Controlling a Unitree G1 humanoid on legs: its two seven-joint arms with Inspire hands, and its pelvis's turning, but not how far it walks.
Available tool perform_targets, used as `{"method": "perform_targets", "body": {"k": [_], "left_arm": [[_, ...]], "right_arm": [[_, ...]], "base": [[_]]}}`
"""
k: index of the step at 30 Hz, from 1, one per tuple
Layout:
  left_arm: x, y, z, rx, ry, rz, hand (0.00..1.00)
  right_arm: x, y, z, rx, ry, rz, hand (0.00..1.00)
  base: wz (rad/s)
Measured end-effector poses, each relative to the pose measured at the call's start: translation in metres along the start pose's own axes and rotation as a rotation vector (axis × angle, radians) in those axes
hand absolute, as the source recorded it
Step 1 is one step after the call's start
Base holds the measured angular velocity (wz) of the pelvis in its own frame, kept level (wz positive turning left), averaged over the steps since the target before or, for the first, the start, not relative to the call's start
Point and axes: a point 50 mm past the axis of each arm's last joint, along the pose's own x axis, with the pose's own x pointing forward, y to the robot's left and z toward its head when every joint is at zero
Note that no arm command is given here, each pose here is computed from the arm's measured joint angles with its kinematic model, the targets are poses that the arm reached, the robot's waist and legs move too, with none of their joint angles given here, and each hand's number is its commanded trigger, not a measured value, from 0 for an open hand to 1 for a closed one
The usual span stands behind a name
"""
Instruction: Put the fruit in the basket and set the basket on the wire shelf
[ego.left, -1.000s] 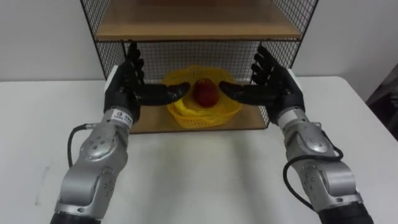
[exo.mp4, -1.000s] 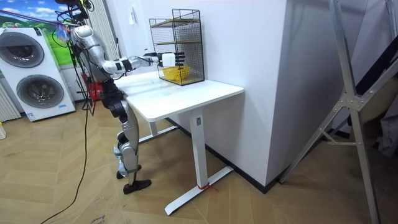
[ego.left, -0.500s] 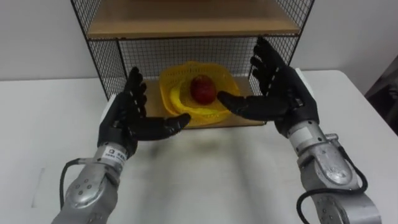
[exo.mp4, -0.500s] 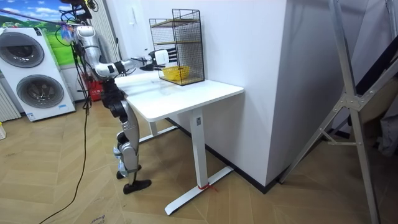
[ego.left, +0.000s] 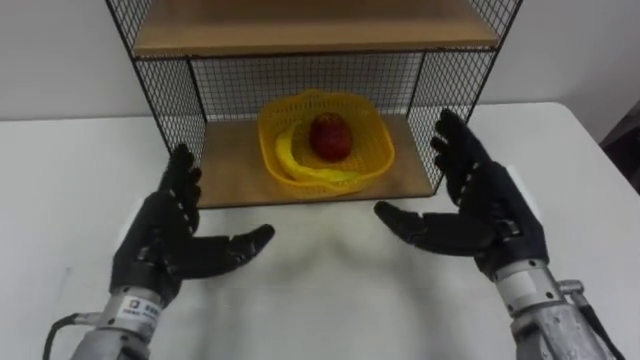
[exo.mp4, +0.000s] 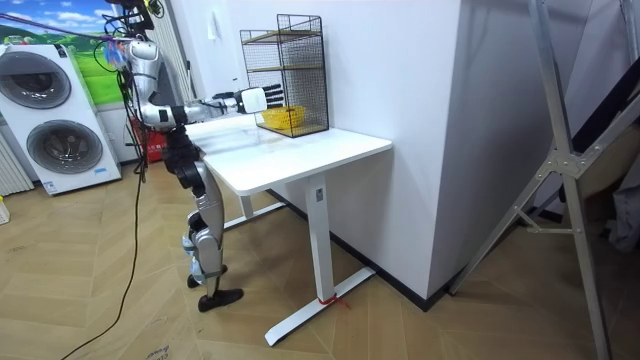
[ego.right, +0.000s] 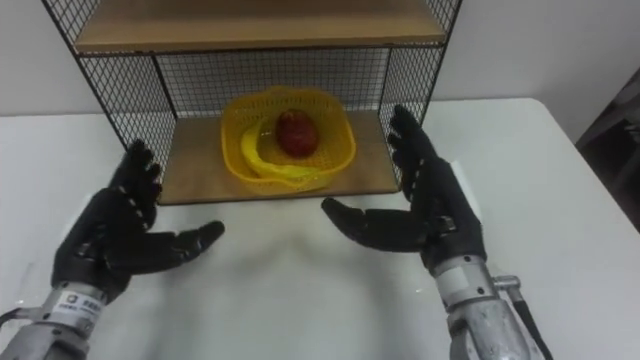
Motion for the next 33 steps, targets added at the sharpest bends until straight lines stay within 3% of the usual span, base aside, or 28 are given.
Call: {"method": "perform_targets", "body": {"k": [6, 9, 14, 20, 28, 33], "left_arm": [[-0.005, 0.038, 0.029, 0.104, -0.172, 0.307, 0.00], [-0.020, 0.072, 0.058, 0.148, -0.337, 0.558, 0.00], [-0.046, 0.104, 0.086, 0.177, -0.507, 0.871, 0.00], [-0.078, 0.131, 0.105, 0.190, -0.638, 1.188, 0.00], [-0.107, 0.147, 0.116, 0.191, -0.728, 1.445, 0.00], [-0.140, 0.179, 0.123, 0.062, -0.741, 1.647, 0.00]], "right_arm": [[-0.012, -0.030, 0.007, -0.096, -0.047, -0.196, 0.00], [-0.026, -0.050, 0.015, -0.147, -0.062, -0.333, 0.00], [-0.035, -0.076, 0.040, -0.229, -0.197, -0.566, 0.00], [-0.047, -0.107, 0.069, -0.295, -0.330, -0.830, 0.00], [-0.073, -0.136, 0.088, -0.337, -0.430, -1.103, 0.00], [-0.113, -0.175, 0.096, -0.154, -0.464, -1.397, 0.00]], "base": [[0.00], [-0.03], [0.03], [0.00], [0.00], [0.00]]}}
